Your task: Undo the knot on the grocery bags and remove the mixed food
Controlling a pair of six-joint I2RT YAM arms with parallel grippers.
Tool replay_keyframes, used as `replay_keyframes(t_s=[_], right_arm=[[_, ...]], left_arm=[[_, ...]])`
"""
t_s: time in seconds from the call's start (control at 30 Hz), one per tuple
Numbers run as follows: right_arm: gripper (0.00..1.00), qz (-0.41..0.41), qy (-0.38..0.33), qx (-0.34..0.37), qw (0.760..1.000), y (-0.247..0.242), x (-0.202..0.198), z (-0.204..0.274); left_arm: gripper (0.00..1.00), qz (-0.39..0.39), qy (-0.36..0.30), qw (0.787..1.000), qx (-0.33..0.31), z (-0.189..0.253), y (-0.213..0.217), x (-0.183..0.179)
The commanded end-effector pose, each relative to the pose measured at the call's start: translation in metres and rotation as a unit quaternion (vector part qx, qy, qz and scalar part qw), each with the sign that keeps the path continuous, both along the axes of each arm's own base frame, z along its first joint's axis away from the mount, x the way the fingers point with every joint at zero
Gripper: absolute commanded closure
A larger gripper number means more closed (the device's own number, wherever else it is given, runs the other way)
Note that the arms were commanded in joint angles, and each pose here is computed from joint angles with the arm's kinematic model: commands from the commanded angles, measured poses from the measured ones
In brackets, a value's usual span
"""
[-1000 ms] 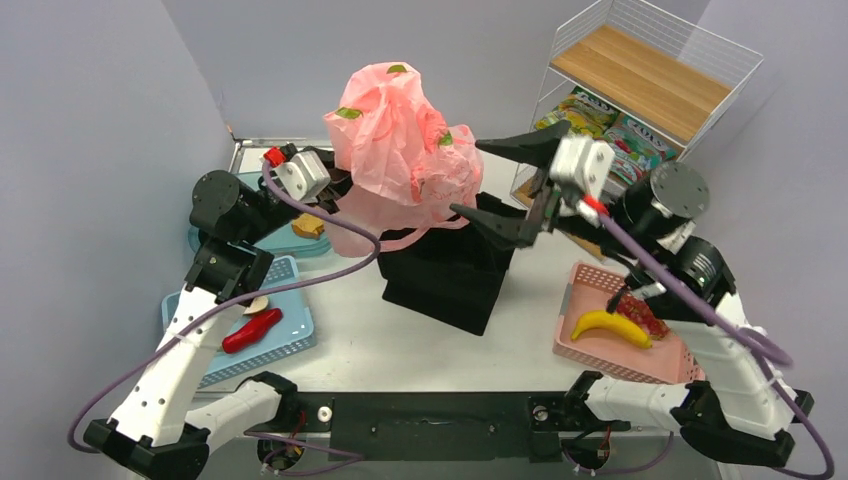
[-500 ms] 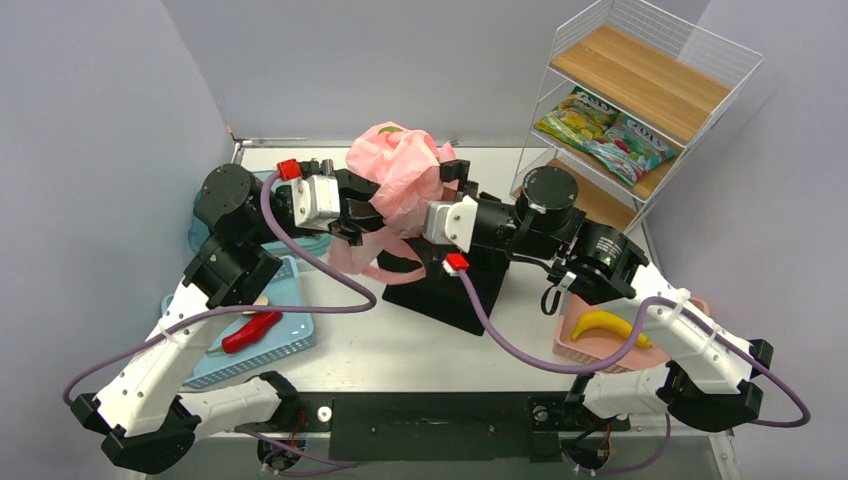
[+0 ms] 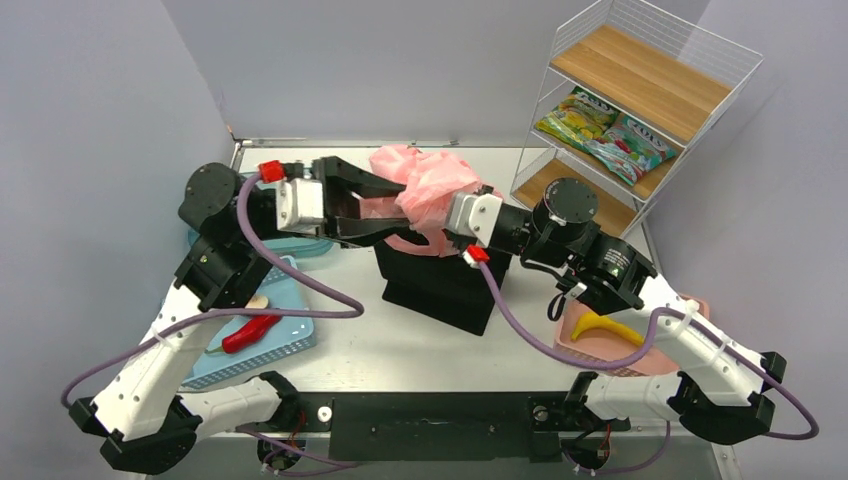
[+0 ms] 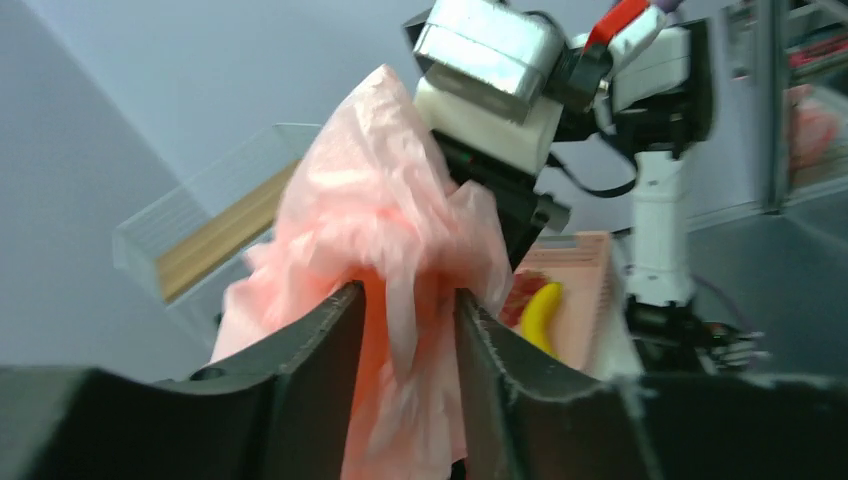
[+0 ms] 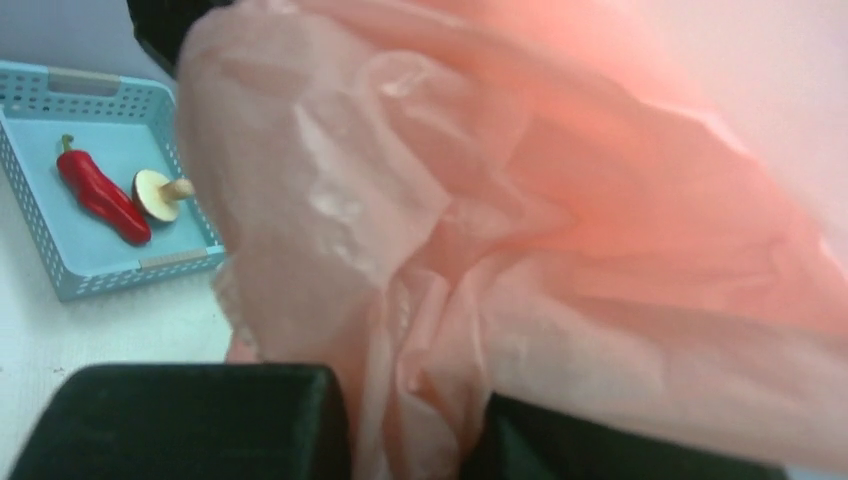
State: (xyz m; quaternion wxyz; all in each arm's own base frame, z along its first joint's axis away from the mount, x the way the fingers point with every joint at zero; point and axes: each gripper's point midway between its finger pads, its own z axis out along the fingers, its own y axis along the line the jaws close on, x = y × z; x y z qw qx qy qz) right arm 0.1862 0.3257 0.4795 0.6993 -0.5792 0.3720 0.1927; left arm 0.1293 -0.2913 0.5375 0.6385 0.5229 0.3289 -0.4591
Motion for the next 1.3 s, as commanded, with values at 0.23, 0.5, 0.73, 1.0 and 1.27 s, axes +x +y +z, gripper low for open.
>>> replay_keyframes(t_s=[0.23,0.5,0.73,1.0,1.27], right_arm=[[1.0,-0.027,0.231,0.156,0.96,-0.033,0.032,0.035],[1.0,0.063,0.376,0.18,0.907,-0.004,0.02,0.038],[1.0,0.143,0.429,0.156,0.878,0.01,-0.007,0.048],[1.0,0.2,0.445,0.111,0.866,0.01,-0.045,0.052],[1.0,0.24,0.48,0.076,0.84,0.019,-0.072,0.046]], left_arm=[[0.4,0.223,-0.299,0.927,-0.044,0.026,0.074,0.049],[0.29,0.159,-0.383,0.909,-0.037,0.027,0.041,0.026],[0.28,0.135,-0.349,0.927,0.003,0.002,0.015,0.039],[0.26,0.191,-0.275,0.941,0.052,-0.033,0.01,0.083],[0.23,0.217,-0.296,0.927,0.073,-0.058,0.009,0.102]])
